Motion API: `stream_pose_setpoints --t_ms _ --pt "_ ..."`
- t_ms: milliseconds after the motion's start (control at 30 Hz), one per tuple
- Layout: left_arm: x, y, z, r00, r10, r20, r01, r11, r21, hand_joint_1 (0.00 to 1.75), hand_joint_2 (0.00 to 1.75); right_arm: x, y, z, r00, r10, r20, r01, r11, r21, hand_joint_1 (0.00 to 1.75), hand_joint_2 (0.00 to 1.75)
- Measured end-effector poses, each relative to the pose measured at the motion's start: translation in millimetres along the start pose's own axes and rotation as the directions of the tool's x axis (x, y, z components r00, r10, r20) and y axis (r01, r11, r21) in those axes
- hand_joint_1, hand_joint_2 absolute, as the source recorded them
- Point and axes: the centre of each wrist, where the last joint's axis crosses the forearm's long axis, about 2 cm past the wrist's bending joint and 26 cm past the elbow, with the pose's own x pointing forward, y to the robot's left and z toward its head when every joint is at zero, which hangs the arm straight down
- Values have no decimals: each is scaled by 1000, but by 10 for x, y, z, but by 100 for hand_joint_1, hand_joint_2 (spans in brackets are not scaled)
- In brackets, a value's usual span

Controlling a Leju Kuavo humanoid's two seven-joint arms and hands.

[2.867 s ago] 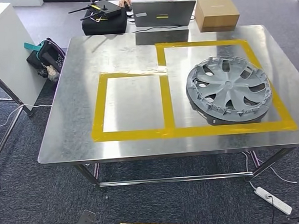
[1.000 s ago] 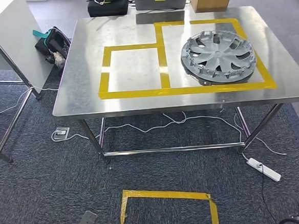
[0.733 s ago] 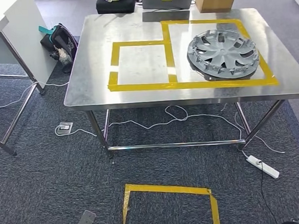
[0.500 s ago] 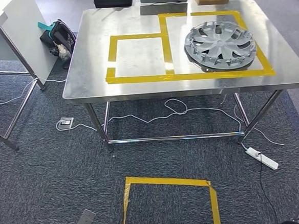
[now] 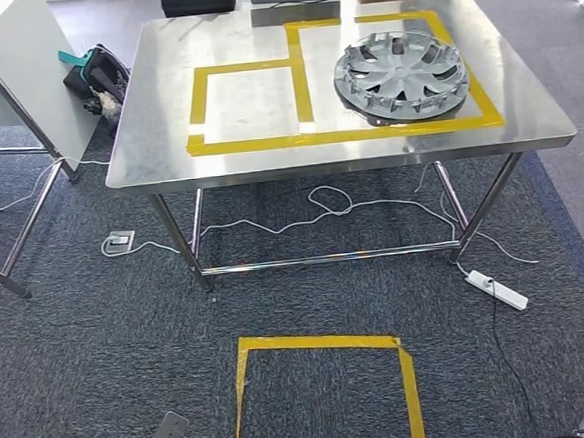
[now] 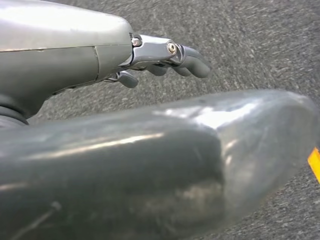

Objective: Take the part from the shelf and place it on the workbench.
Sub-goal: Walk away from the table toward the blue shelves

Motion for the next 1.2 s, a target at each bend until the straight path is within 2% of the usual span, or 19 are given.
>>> stream_pose_setpoints --t_ms 533,667,800,900,1000,1100,1200 --pt "-12 -43 22 1000 -5 -1 5 1000 -4 0 0 -24 -142 90 998 30 -46 -30 1000 -9 0 0" --pt "-3 -55 20 1000 -8 2 8 1000 -8 0 0 -126 -254 176 988 98 -120 -101 995 -16 0 0" --pt "-26 -66 37 1000 -8 -4 8 1000 -9 0 0 -427 -477 380 937 192 -292 -202 979 -6 0 0" --pt "-47 -74 52 1000 -8 -14 8 1000 -11 0 0 -752 -741 692 838 301 -456 -317 948 44 0 0" --pt "-44 -80 52 1000 -8 -22 8 1000 -14 0 0 -1058 -999 1191 671 381 -636 -416 903 102 0 0" --pt "-44 -105 61 1000 -4 -29 4 1000 -19 0 0 -1175 -1148 1888 439 400 -805 -465 867 177 0 0" --pt "-35 -139 68 1000 -2 -29 1 1000 -27 0 0 -1049 -1067 2553 138 350 -926 -452 855 256 0 0"
